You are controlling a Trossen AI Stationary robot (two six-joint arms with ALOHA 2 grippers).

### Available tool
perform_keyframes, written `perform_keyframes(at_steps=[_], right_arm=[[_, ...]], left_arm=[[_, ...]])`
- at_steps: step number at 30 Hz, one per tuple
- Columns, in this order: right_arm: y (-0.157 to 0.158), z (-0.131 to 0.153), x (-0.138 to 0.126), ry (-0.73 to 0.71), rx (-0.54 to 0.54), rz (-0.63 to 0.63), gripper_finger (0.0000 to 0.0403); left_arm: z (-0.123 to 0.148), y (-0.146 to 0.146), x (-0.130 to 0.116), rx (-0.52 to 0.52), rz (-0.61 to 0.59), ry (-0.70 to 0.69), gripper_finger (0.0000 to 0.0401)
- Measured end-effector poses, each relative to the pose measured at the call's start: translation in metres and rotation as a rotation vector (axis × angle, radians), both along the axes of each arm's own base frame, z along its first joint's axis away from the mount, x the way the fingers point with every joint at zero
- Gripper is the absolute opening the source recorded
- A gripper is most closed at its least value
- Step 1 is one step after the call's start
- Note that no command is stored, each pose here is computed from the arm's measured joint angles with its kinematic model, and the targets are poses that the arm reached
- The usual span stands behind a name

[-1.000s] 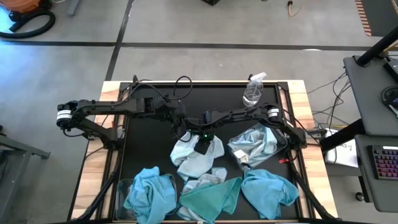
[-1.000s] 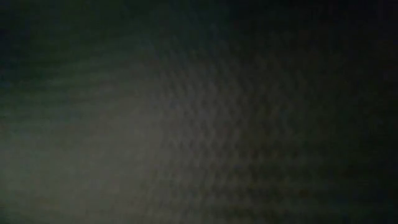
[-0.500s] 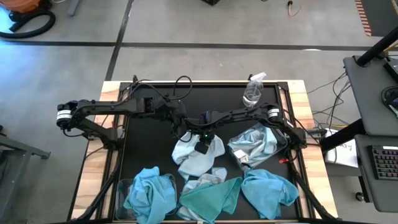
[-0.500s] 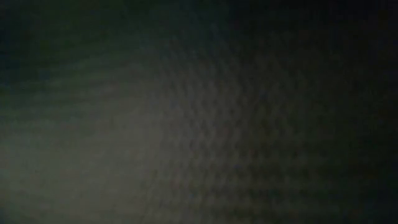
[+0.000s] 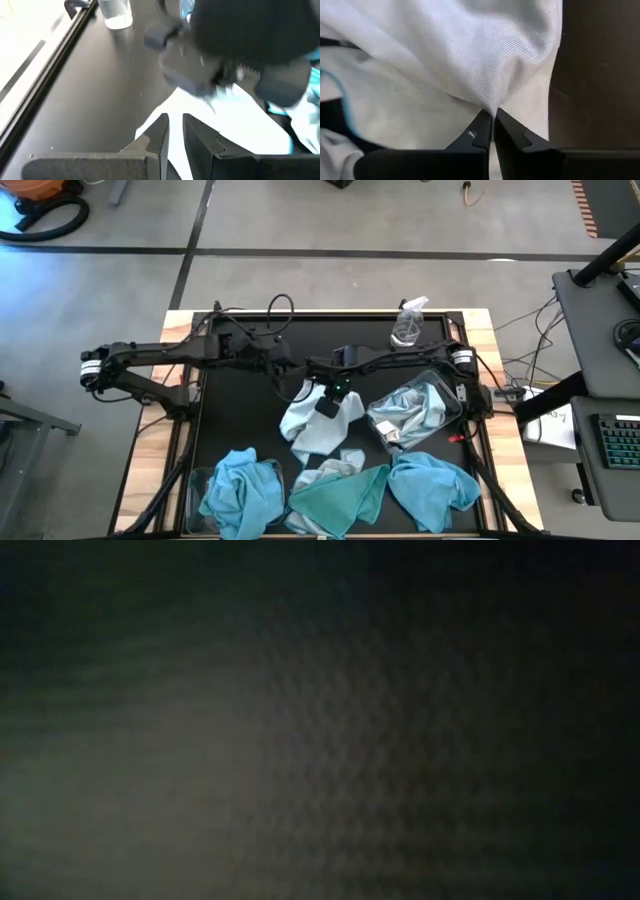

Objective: Sort microfiber towel by color & place in baskets
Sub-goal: Put the white towel into the top transparent bin

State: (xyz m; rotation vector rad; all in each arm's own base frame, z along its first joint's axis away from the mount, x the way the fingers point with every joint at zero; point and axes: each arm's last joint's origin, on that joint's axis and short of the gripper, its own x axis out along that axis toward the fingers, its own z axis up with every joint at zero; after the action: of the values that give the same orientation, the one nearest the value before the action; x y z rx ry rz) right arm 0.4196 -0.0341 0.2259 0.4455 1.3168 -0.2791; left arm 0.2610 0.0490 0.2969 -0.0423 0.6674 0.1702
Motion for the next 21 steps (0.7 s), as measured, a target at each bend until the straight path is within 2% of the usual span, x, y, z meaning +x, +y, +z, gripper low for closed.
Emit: perform_keyframes(at_steps=[10,21], right_arm=[[0.000,0.059,-0.031,-0.076,-0.070,-0.105,0.0009],[0.018,0.129,-0.076,-0.267,-0.104,-0.263,0.0009]], left_arm=[[0.016,-0.004,-0.026,0.009,0.020,0.000,0.0040],[0.022,-0.005,-0.044,0.050,0.085,0.019,0.0040]])
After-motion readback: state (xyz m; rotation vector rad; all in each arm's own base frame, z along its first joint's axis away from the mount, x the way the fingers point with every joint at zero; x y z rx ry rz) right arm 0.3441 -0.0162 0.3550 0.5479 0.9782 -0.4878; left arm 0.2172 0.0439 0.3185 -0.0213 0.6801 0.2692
